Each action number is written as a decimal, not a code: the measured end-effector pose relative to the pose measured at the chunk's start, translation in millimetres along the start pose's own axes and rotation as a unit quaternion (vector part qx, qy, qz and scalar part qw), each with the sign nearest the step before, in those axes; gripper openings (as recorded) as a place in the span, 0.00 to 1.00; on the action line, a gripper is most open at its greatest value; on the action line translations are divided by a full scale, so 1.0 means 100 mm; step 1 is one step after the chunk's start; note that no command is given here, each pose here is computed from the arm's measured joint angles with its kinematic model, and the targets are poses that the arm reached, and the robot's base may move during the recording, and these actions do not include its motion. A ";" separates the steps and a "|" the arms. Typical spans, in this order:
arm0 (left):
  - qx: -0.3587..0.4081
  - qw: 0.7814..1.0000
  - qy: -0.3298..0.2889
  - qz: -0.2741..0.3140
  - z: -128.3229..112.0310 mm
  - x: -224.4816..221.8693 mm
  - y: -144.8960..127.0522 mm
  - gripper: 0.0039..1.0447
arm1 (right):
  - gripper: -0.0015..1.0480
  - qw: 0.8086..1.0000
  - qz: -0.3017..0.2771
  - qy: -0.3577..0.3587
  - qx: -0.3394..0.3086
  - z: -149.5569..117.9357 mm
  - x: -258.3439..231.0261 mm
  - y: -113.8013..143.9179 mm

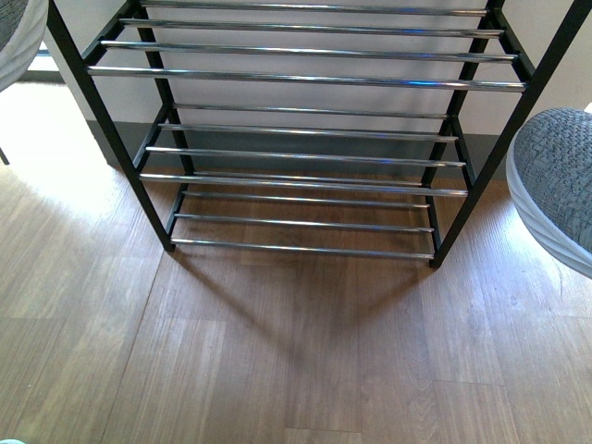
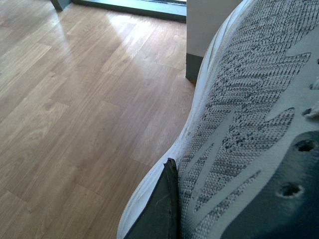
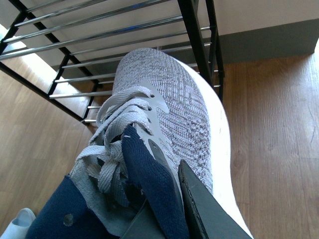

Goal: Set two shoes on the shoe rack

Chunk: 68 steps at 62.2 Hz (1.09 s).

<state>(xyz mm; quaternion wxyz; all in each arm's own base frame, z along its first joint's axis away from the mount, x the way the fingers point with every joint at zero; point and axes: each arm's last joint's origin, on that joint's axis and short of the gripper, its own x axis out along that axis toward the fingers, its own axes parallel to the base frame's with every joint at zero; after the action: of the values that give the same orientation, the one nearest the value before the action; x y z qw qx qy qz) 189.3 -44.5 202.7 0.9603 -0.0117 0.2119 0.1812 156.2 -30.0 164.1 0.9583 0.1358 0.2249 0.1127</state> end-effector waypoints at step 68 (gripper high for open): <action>0.001 1.000 0.001 0.000 -0.01 0.00 0.00 0.01 | 0.01 1.000 0.002 0.001 0.000 0.00 0.00 0.00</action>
<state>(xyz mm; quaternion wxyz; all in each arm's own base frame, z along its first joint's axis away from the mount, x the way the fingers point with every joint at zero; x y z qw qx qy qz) 189.2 -44.5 201.9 0.9600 -0.0109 0.2134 0.1811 156.2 -29.9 163.9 0.9578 0.1366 0.2254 0.1145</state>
